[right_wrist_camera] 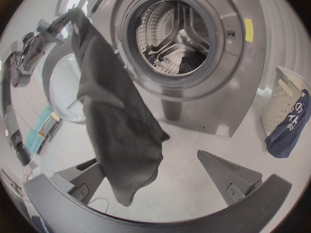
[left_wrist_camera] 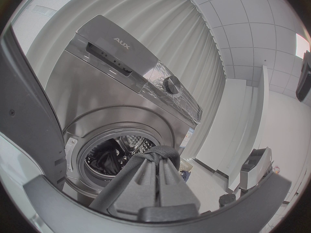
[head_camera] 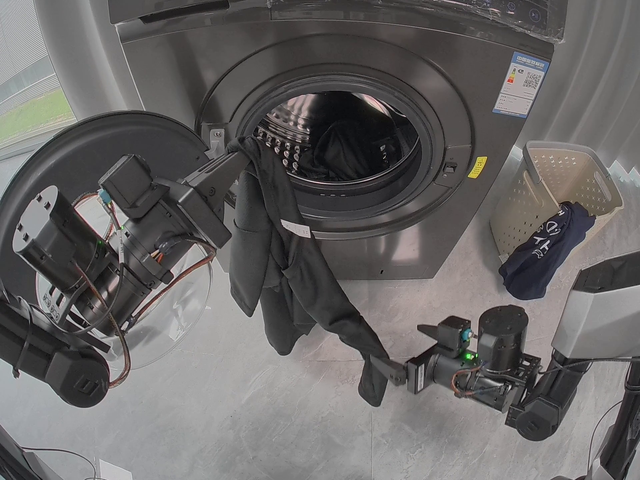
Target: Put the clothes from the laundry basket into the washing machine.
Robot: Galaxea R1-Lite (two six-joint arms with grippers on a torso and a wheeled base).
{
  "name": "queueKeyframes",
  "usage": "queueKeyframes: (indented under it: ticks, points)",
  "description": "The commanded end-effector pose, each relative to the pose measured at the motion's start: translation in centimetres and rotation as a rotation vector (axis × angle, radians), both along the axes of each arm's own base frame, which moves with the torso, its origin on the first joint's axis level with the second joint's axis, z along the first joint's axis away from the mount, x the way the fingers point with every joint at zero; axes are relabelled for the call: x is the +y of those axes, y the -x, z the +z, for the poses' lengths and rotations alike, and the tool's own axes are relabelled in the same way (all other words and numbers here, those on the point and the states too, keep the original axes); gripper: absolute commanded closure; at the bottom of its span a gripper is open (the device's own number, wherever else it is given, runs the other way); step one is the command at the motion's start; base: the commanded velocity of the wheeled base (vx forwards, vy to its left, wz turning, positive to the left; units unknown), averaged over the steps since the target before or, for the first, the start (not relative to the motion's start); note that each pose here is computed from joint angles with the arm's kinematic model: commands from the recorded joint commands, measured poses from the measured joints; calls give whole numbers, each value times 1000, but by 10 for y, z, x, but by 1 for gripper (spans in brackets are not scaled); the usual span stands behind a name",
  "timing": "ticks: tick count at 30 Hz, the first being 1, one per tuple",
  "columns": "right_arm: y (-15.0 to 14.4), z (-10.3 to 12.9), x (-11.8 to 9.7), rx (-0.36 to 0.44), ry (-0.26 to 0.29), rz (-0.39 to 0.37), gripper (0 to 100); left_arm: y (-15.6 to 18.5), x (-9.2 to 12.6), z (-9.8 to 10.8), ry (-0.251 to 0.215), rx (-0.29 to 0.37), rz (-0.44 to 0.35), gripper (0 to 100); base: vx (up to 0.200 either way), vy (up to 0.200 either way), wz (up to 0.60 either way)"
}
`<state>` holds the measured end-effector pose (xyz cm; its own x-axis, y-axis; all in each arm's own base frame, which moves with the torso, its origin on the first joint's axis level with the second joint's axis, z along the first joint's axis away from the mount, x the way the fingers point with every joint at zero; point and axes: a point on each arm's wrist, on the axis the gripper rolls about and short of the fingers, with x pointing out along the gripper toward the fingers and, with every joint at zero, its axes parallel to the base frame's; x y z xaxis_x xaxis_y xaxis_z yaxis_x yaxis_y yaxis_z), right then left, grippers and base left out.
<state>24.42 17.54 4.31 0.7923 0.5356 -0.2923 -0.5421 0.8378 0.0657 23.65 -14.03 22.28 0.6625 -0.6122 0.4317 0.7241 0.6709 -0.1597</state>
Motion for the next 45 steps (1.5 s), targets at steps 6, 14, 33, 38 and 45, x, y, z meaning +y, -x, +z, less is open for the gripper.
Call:
queueKeyframes:
  ticks: [6, 14, 33, 38, 45]
  points:
    - [29, -5, 19, 20, 9, 155, 0, -2, -4, -4, -3, 11, -1, 100, 0, 0, 0]
    - [-9, 24, 60, -155, -129, 165, 0, 1, -9, -4, -1, 16, -14, 100, 0, 0, 0]
    - [-64, 27, 114, -308, -248, 164, 0, -1, -11, -5, 3, 19, -6, 100, 0, 0, 0]
    - [-68, 30, 114, -323, -256, 155, 100, -1, -10, -5, 3, 19, -3, 100, 0, 0, 0]
    - [-60, 45, 103, -333, -258, 148, 100, -1, -10, -5, 1, 21, -5, 100, 0, 0, 0]
